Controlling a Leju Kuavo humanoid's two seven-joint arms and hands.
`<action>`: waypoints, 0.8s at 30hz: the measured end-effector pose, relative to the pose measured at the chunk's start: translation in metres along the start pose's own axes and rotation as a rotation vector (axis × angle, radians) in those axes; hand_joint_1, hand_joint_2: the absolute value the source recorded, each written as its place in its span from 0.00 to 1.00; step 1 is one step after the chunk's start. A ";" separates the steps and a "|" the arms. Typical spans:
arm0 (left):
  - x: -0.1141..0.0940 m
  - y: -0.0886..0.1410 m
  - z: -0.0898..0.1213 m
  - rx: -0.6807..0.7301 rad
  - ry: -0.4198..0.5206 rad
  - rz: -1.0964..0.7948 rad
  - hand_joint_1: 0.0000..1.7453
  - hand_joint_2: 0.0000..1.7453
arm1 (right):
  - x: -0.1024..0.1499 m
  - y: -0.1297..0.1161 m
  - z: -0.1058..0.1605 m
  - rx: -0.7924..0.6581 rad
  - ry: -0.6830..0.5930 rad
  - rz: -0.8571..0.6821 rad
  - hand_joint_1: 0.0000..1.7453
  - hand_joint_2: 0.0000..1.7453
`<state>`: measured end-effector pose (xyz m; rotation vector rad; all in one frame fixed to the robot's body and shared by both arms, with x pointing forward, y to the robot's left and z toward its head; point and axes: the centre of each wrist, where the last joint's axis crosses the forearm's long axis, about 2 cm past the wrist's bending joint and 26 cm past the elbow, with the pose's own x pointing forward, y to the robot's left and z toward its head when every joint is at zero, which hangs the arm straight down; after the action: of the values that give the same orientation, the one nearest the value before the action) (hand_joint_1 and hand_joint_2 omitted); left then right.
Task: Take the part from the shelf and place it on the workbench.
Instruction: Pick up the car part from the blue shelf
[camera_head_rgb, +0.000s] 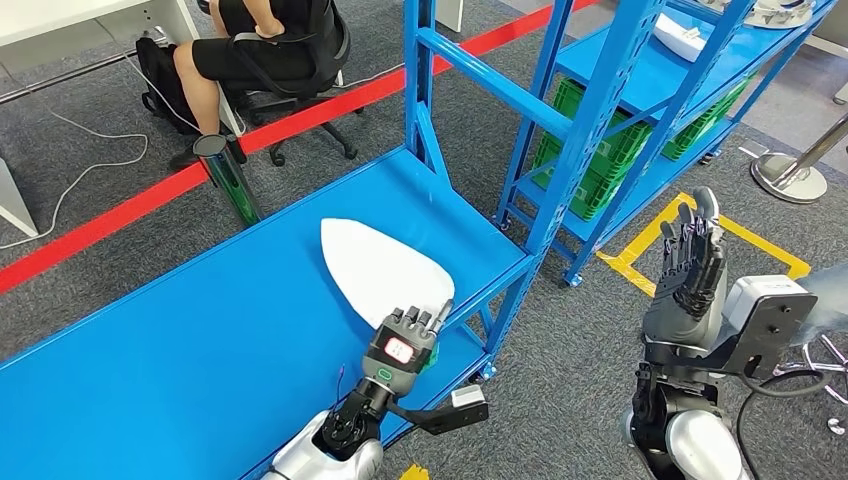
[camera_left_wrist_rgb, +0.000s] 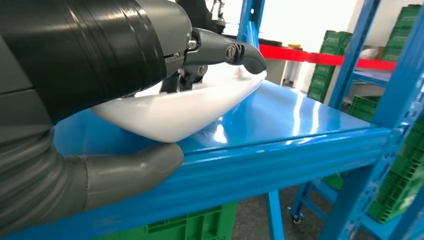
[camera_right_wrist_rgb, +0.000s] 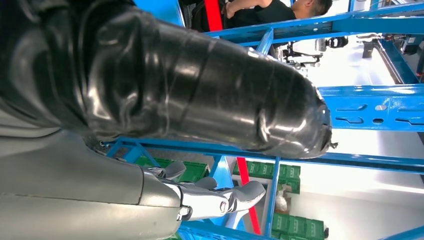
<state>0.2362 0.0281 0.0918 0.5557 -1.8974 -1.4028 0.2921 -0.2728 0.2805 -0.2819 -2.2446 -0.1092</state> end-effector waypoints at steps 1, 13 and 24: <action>0.000 0.001 0.000 0.002 0.001 0.001 1.00 1.00 | 0.000 0.000 0.000 0.000 0.000 0.000 0.00 0.00; -0.002 0.005 -0.003 0.012 0.004 0.055 1.00 1.00 | 0.000 0.000 0.001 0.000 0.002 0.000 0.00 0.00; -0.012 0.032 -0.003 0.162 0.014 0.607 1.00 1.00 | -0.001 -0.003 0.011 -0.018 0.006 0.023 0.00 0.00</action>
<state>0.2489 0.0448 0.1188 0.0418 -1.9528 -0.8542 0.2836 -0.2738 0.2729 -0.3167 -2.2348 -0.1183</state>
